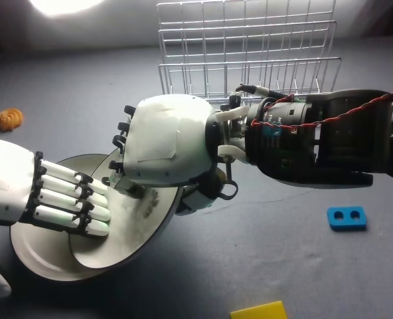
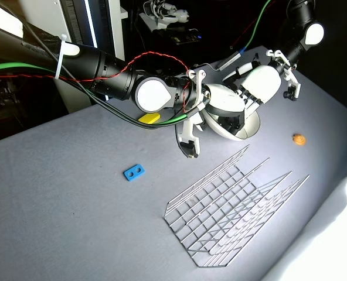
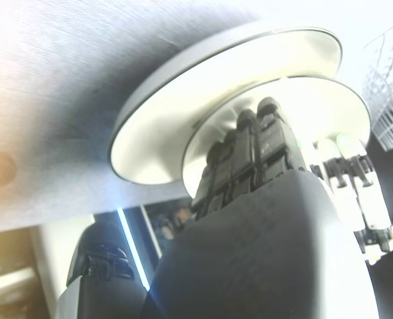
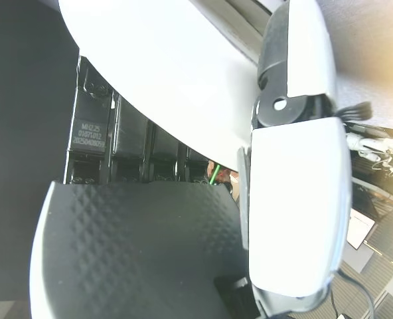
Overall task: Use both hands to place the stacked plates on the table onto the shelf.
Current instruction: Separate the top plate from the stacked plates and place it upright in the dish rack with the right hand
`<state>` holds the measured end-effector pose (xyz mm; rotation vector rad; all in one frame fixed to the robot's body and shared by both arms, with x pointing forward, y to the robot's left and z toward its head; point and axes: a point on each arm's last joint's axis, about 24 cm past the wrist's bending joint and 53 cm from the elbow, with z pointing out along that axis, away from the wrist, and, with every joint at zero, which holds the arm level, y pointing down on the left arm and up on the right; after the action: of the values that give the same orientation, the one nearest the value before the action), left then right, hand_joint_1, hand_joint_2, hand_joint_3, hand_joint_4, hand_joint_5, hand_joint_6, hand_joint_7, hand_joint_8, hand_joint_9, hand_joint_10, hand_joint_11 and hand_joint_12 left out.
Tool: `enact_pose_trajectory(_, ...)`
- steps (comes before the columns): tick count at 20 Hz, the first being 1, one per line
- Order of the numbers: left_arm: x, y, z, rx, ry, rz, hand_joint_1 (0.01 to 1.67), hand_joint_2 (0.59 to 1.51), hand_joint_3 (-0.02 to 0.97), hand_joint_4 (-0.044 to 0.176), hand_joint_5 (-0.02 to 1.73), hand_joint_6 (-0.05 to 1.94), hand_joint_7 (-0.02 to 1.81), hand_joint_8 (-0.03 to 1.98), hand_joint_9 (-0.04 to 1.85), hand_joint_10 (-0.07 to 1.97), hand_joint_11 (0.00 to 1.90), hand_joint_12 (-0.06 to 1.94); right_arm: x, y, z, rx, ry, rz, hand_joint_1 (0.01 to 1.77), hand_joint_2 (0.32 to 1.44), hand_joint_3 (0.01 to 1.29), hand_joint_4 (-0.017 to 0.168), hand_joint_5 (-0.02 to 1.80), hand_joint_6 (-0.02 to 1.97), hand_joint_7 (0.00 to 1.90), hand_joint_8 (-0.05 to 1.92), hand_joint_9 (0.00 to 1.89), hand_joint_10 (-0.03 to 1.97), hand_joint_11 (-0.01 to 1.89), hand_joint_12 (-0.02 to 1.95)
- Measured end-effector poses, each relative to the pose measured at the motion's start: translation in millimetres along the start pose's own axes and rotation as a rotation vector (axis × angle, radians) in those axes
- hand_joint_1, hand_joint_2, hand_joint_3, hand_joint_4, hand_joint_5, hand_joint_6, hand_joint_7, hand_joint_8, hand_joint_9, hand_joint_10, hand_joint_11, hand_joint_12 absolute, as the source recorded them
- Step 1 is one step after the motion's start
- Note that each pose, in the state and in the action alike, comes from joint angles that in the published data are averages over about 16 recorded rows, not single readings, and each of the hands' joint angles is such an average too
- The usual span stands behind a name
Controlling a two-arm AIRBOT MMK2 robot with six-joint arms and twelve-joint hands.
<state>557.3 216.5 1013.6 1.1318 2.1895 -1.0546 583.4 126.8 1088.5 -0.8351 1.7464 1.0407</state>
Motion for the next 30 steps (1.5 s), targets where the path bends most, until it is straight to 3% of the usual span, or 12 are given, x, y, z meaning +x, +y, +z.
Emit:
enact_pose_trajectory(8, -27.4, 8.3, -24.1, -0.048, -0.064, -0.014, 0.02, 1.156, 0.017, 0.0, 0.02, 0.01, 0.01, 0.0, 0.02, 0.01, 0.02, 0.0, -13, 18, 0.8, -0.032, -0.018, 0.022, 1.24, 0.92, 0.02, -0.004, 0.8, 0.97, 0.95, 0.81, 1.04, 0.94, 0.94, 0.93)
enact_pose_trajectory(18, -58.9, 24.3, -73.7, -0.154, -0.151, -0.004, 0.02, 1.16, 0.016, -0.002, 0.02, 0.02, 0.02, 0.0, 0.02, 0.01, 0.02, 0.0, -41, 45, -5.8, -0.076, -0.055, 0.029, 1.33, 0.97, 0.02, 0.004, 0.82, 1.12, 0.99, 0.89, 1.09, 0.96, 0.97, 0.95)
enact_pose_trajectory(24, -68.7, 35.6, -96.4, -0.216, -0.187, -0.013, 0.02, 1.16, 0.016, -0.002, 0.02, 0.02, 0.02, 0.0, 0.02, 0.01, 0.02, 0.0, -60, 56, -19.2, -0.092, -0.081, 0.023, 1.34, 0.98, 0.02, 0.002, 0.84, 1.1, 1.0, 0.86, 1.09, 0.93, 0.96, 0.94)
enact_pose_trajectory(30, -70.5, 44.7, -105.8, -0.259, -0.199, -0.035, 0.02, 1.16, 0.016, -0.002, 0.02, 0.02, 0.02, 0.0, 0.02, 0.01, 0.02, -0.01, -84, 65, -41.7, -0.096, -0.119, 0.036, 1.34, 0.98, 0.02, -0.001, 0.85, 1.08, 1.02, 0.83, 1.08, 0.91, 0.97, 0.93)
